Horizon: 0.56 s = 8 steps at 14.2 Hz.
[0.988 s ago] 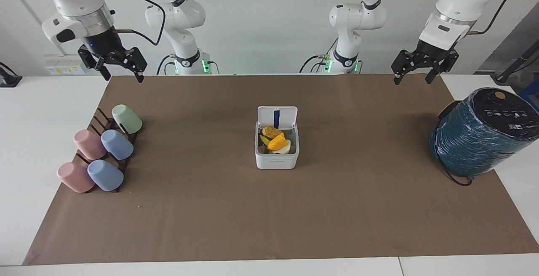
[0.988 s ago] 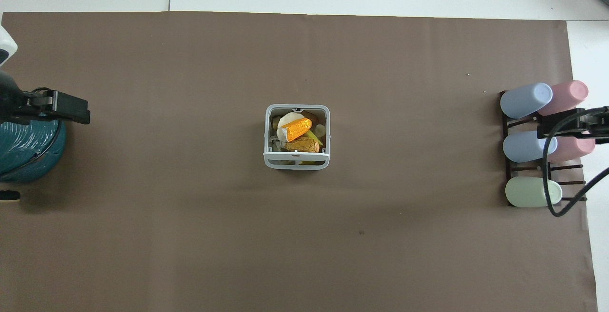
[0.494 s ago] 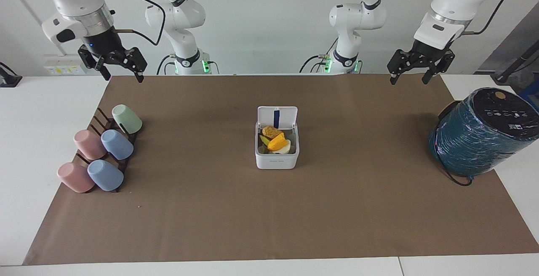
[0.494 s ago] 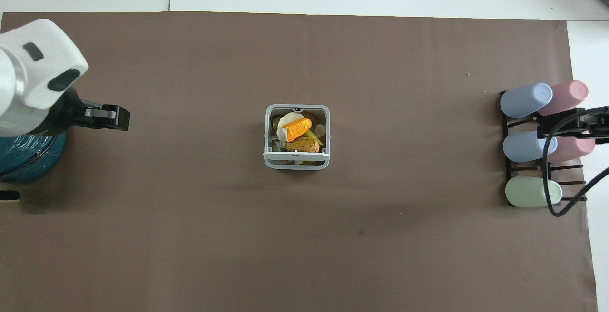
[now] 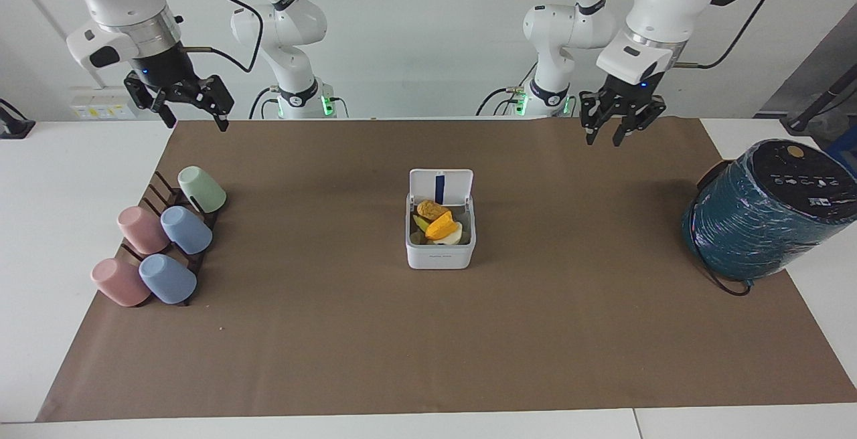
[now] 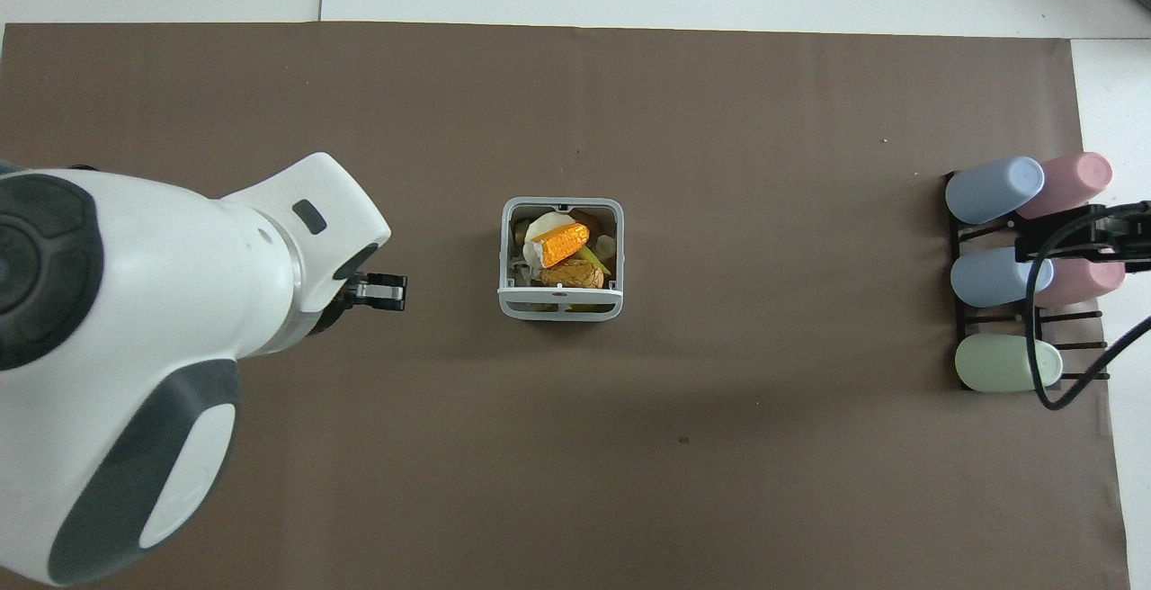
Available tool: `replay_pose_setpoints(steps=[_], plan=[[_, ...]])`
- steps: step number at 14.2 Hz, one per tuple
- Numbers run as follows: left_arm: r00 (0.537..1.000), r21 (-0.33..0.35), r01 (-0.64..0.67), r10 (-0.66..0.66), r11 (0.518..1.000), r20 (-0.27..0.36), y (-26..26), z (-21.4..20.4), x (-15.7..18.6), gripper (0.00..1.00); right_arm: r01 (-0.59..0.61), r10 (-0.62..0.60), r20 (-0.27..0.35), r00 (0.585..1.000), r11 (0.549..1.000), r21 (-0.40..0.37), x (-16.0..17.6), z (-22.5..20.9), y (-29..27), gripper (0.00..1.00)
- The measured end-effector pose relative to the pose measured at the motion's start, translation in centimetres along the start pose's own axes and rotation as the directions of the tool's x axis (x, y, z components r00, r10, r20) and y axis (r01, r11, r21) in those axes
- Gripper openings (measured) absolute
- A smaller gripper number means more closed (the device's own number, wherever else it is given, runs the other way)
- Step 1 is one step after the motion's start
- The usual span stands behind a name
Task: Close trash can lid
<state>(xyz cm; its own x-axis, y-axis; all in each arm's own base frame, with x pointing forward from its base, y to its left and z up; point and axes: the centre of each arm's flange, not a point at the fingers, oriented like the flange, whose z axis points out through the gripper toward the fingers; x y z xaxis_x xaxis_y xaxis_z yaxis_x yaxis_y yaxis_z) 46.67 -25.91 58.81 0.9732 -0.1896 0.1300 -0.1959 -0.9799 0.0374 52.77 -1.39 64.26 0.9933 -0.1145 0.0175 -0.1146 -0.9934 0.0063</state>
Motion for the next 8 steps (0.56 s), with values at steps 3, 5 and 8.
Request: replay_pose_setpoints(steps=[3,5,8], plan=[[0.997,-0.013,-0.080,0.080,0.997,-0.002,4.5,1.7,-1.8,0.01,0.000,0.000,0.000,1.000,1.000,0.000,0.0,0.0,0.0,1.00],[0.991,-0.018,-0.131,0.131,0.991,0.007,7.1,2.7,-2.9,0.01,0.000,0.000,0.000,1.000,1.000,0.000,0.0,0.0,0.0,1.00],[0.982,-0.041,-0.189,0.188,0.981,-0.029,11.0,4.7,-3.3,0.01,0.000,0.000,0.000,1.000,1.000,0.000,0.0,0.0,0.0,1.00]])
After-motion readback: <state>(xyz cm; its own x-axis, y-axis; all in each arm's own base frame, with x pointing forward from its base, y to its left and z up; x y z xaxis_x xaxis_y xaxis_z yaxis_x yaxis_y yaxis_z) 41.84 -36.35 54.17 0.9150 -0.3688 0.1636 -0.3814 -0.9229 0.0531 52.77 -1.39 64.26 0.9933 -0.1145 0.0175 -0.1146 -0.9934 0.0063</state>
